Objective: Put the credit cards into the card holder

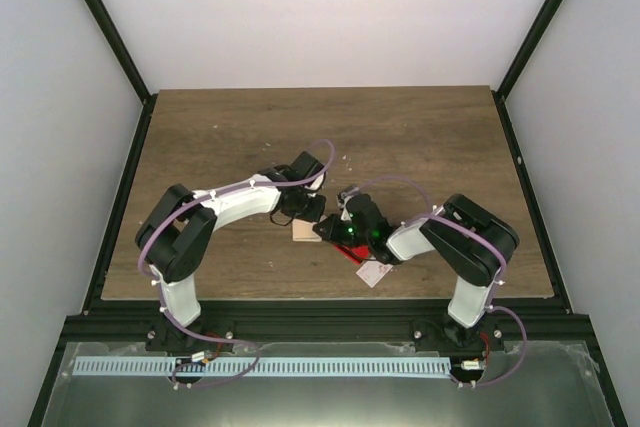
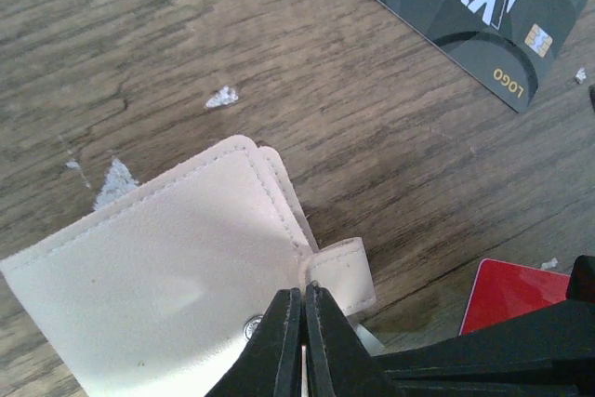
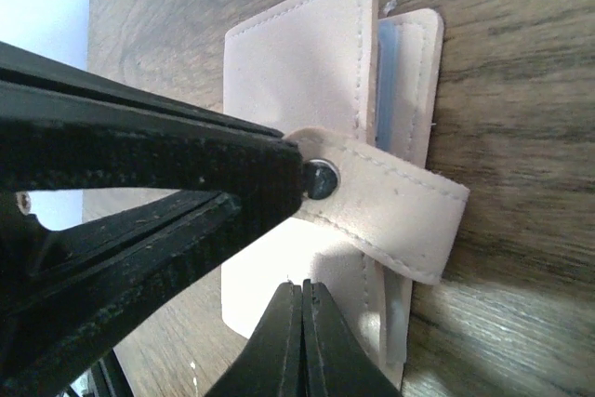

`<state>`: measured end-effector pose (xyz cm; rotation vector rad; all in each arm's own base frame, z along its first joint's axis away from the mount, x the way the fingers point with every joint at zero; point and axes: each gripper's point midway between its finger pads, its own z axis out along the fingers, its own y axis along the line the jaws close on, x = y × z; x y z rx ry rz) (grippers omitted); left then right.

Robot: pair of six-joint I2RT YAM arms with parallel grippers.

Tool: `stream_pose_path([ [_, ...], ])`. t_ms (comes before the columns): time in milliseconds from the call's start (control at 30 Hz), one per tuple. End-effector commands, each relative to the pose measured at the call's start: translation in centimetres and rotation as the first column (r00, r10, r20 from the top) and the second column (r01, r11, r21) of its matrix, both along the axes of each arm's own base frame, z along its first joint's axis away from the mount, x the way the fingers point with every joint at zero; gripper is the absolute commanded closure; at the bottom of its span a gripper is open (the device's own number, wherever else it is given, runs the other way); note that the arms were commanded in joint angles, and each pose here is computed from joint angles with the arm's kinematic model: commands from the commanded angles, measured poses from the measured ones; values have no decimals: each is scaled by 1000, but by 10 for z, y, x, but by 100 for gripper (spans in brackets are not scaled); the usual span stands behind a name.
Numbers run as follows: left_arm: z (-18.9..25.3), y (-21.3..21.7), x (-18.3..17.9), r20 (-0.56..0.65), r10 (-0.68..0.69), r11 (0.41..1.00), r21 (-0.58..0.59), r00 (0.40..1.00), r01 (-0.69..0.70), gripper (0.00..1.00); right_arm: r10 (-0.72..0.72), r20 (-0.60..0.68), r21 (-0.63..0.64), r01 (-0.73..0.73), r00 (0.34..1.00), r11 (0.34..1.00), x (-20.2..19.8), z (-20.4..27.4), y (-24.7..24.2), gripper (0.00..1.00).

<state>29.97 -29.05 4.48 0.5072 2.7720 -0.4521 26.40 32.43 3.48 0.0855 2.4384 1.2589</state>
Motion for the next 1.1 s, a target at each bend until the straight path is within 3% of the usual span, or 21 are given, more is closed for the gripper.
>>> stream_pose_path([
  [0, 9, 0, 8, 22, -24, 1000, 2, 999, 24, 96, -71, -67, -118, 63, 995, 991, 5, -27, -16, 99],
  [433, 7, 26, 18, 81, 25, 992, 119, 996, -35, 96, -89, -141, -181, 62, 986, 982, -1, -43, -21, 99],
  [1067, 1, 20, 2, 7, 27, 998, 55, 1000, -28, 96, -96, -176, -209, 58, 980, 976, -3, -53, -22, 99],
])
